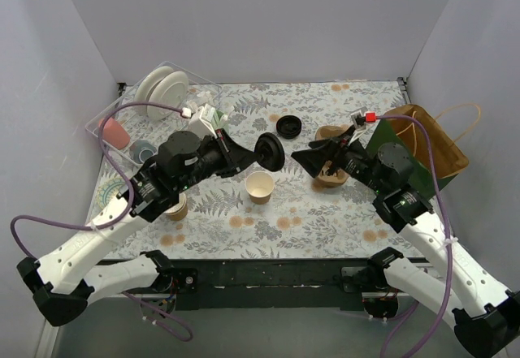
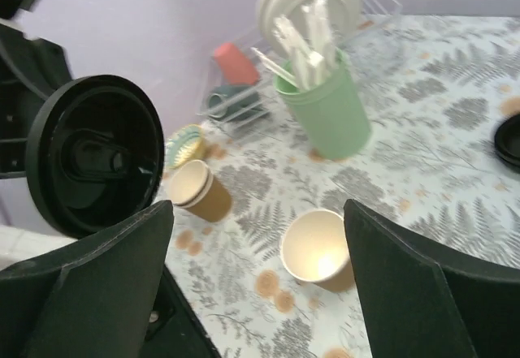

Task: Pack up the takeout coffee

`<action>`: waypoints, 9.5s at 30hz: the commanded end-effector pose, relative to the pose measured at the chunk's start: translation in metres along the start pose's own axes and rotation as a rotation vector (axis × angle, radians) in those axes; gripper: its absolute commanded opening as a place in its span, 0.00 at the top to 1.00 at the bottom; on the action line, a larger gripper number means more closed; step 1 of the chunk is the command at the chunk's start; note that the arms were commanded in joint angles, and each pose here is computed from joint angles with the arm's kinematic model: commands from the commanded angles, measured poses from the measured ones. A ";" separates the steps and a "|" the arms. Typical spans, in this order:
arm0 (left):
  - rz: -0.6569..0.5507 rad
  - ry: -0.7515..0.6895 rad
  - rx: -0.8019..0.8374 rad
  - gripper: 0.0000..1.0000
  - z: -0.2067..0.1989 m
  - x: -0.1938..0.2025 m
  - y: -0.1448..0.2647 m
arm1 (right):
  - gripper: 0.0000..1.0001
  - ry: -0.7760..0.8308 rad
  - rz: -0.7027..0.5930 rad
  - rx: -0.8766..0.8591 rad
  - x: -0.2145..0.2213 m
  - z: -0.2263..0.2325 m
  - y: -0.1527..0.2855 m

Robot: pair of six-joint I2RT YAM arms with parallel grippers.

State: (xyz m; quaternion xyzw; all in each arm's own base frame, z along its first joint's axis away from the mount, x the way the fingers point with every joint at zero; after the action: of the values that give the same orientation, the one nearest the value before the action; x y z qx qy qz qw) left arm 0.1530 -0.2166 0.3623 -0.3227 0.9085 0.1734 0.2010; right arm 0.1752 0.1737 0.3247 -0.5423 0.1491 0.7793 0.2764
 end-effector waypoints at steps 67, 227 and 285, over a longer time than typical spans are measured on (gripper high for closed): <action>0.354 -0.274 -0.992 0.93 0.121 0.021 -0.104 | 0.07 0.214 0.129 0.322 0.002 -0.022 0.042; 0.395 0.042 -0.769 0.74 0.232 0.059 -0.075 | 0.42 -0.001 0.721 0.213 0.161 -0.079 -0.067; 0.296 0.005 -0.454 0.48 0.153 0.016 -0.097 | 0.73 0.179 0.685 0.210 0.105 -0.051 -0.092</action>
State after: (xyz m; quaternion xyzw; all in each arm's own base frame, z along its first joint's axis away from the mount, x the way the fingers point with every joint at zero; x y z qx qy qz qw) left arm 0.2468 -0.2300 0.2061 -0.2166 0.8854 0.4029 0.0831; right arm 0.2396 0.2432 0.2005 -0.4798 0.4305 0.7640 0.0281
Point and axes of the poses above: each gripper's point midway between its finger pads, its own y axis back along the fingers, its own z axis along the line the jaws close on, x = y × z, the point moved 8 cm from there along y, back along the fingers, and after that the axes turned 9 degrees about y, right-handed, at the moved point
